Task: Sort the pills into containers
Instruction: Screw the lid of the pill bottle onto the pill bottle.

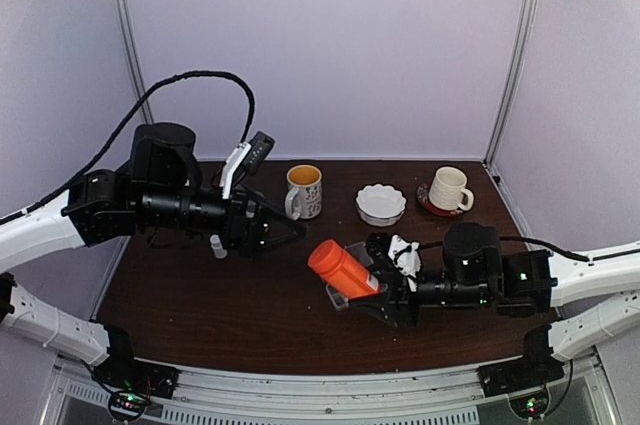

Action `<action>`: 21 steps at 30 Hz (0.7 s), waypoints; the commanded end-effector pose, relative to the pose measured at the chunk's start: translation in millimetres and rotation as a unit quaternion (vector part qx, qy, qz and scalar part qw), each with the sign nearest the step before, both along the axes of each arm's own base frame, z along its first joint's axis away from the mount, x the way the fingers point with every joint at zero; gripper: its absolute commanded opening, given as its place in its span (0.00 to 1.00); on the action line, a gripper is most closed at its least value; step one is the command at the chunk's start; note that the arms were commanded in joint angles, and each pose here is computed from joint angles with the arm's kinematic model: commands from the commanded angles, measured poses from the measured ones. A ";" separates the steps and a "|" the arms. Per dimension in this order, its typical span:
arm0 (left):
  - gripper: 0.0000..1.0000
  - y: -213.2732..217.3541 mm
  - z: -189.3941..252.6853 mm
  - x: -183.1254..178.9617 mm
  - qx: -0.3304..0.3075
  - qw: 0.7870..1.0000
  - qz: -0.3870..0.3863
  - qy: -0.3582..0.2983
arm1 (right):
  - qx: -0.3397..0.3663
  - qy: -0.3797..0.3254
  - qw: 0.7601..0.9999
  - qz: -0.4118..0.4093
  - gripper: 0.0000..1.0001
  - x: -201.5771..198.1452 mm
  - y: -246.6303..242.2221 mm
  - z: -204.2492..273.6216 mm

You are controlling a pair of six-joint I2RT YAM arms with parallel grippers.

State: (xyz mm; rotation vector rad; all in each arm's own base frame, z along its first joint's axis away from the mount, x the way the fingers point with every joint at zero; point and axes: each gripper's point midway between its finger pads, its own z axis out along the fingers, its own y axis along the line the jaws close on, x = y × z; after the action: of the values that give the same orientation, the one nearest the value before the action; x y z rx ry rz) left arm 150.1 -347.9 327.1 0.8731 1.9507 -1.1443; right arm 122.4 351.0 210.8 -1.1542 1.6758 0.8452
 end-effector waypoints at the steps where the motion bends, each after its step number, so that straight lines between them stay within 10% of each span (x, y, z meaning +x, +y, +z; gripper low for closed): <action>1: 0.97 -3.9 0.3 -5.1 -0.009 0.994 0.016 0.104 | -0.003 -0.028 0.999 -0.041 0.04 14.9 -3.5 6.2; 21: 0.89 -44.2 -52.0 -11.3 0.070 0.971 -0.030 0.225 | -0.051 -0.085 0.995 -0.031 0.04 15.0 3.8 1.1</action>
State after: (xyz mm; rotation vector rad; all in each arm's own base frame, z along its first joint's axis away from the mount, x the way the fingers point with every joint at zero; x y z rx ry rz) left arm 144.3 -384.9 268.9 0.7652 2.4051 -1.2704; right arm 130.1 350.7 191.3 -1.2451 1.6618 0.6364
